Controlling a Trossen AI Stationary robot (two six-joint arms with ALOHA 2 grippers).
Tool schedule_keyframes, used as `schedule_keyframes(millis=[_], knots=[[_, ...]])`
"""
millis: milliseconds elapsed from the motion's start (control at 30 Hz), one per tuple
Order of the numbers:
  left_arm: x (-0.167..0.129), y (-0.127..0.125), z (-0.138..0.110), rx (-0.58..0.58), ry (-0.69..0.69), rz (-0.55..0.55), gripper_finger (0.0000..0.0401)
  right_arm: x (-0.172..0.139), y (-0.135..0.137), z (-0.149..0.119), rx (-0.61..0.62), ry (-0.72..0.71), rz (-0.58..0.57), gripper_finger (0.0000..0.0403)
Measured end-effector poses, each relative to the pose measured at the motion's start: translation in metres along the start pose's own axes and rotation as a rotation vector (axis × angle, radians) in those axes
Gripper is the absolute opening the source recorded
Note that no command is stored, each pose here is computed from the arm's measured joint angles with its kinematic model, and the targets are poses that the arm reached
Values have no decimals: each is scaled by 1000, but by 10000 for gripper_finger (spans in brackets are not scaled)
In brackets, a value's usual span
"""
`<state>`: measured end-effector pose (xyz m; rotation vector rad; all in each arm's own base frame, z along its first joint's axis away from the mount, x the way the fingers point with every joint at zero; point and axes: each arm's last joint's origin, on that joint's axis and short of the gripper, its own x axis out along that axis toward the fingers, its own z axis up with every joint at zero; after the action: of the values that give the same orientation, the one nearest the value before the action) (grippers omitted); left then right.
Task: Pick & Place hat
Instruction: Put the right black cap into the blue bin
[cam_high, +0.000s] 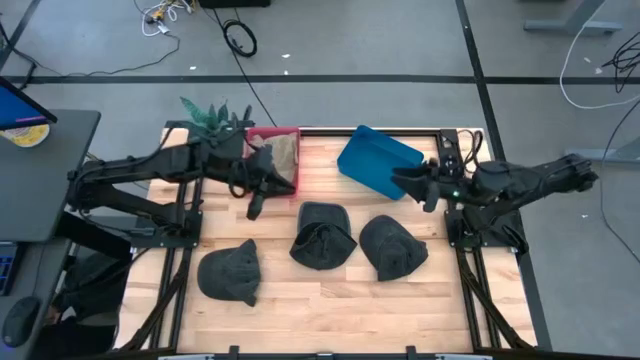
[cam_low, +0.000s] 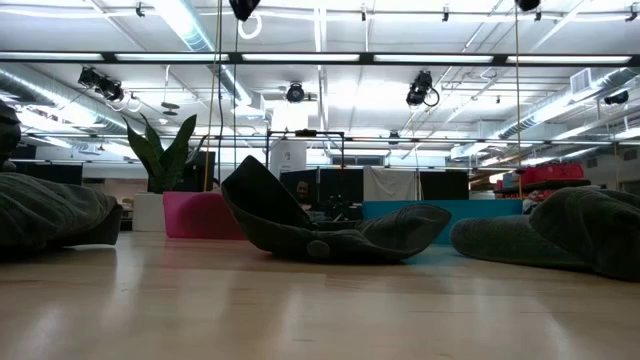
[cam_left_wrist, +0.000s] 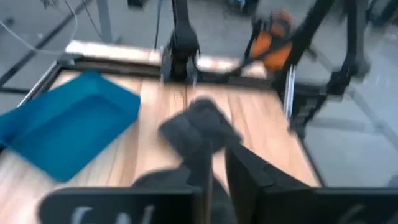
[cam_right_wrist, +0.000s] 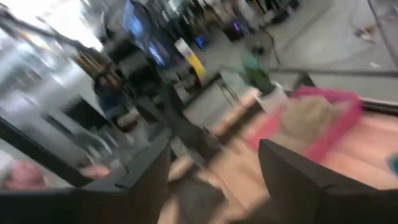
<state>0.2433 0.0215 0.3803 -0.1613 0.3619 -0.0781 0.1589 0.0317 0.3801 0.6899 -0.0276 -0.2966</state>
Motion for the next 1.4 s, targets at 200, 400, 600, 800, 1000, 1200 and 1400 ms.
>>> schedule_keyframes(millis=[200,400,600,800,1000,1200,1400], knots=[[0,3,-34,-144,-170,-64,5,-7,7,8,-27,235,-35,151],[-16,2,-53,-274,-244,-89,8,-11,-3,-9,8,520,-64,14],[-25,-1,-49,-317,-292,-110,5,-16,-15,-23,102,715,-216,24],[-25,-1,-49,-317,-294,-110,10,-20,-22,-35,235,921,-346,39],[-24,0,-49,-307,-293,-107,11,-8,-27,-54,266,992,-448,120],[-24,0,-50,-288,-290,-102,11,11,-43,-93,242,1067,-585,240],[-24,0,-50,-285,-288,-102,11,18,-61,-133,323,1092,-691,286]])
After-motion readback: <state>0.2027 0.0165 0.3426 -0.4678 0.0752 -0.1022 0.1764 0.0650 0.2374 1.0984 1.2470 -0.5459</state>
